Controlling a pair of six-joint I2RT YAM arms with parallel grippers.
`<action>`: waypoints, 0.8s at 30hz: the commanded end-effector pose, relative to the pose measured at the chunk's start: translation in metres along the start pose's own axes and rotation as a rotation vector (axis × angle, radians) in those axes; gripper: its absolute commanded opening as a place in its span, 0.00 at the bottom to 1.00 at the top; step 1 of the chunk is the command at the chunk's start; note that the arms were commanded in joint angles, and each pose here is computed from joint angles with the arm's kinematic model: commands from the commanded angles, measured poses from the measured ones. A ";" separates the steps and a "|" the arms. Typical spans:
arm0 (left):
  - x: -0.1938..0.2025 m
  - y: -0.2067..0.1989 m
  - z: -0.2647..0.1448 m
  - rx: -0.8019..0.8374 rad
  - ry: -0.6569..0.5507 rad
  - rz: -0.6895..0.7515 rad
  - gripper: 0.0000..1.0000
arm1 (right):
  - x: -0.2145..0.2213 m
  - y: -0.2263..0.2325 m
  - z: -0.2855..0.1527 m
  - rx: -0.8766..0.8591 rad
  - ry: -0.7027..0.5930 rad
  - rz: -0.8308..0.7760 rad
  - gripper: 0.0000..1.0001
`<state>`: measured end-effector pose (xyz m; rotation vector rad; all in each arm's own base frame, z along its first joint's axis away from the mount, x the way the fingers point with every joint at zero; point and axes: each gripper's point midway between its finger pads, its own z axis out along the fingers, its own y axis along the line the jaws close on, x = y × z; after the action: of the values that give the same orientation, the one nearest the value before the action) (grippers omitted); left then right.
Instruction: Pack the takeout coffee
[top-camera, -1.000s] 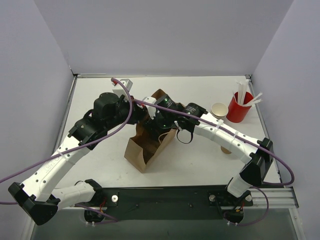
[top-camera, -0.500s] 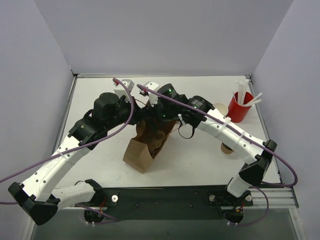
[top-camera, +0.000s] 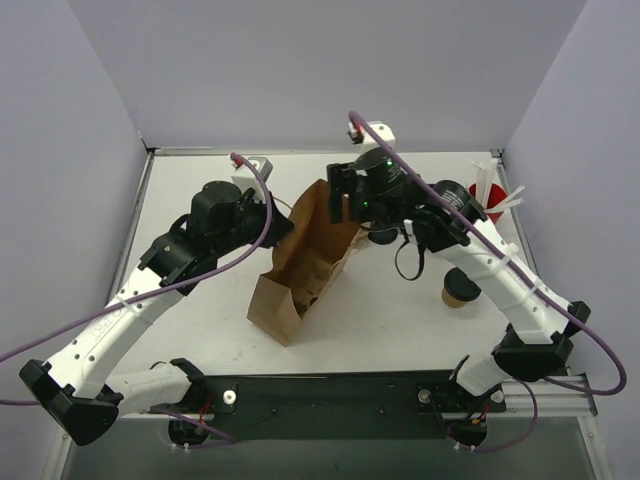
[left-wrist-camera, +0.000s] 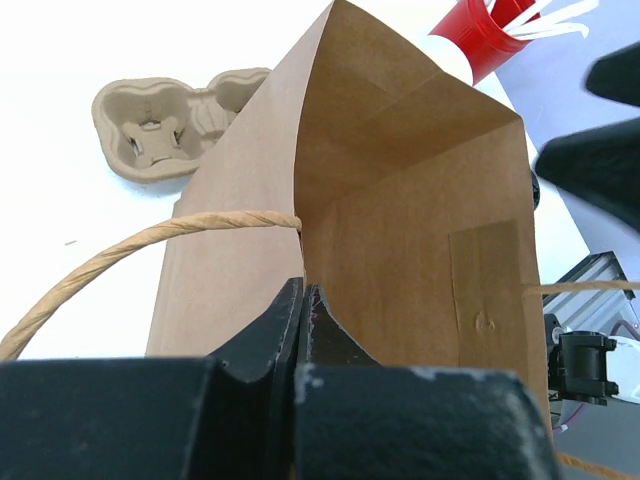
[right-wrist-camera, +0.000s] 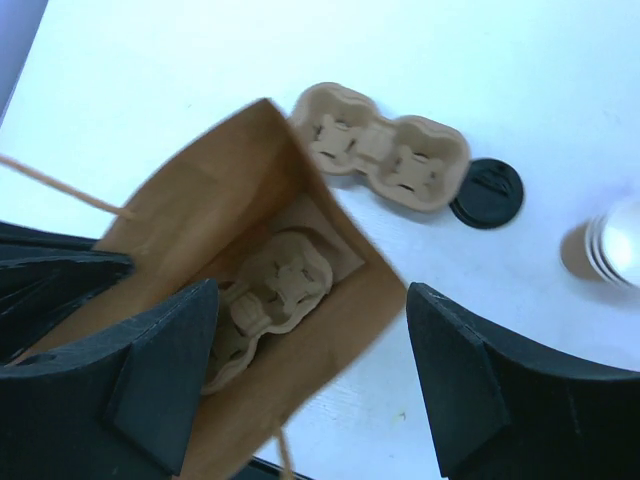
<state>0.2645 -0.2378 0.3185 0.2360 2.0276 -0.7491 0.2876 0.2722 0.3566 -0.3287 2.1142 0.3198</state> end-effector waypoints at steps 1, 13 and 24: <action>-0.028 -0.015 -0.008 0.046 -0.075 0.034 0.00 | 0.013 -0.055 -0.036 0.172 -0.007 0.177 0.71; -0.032 -0.006 -0.005 -0.017 -0.089 -0.001 0.00 | 0.069 -0.056 -0.067 0.045 0.033 0.607 0.60; -0.035 -0.007 0.004 -0.017 -0.087 0.012 0.00 | 0.079 -0.021 -0.043 -0.130 0.007 0.727 0.57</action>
<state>0.2763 -0.2364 0.3163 0.2069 2.0361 -0.6964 0.2101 0.2111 0.2812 0.3444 2.2709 0.7196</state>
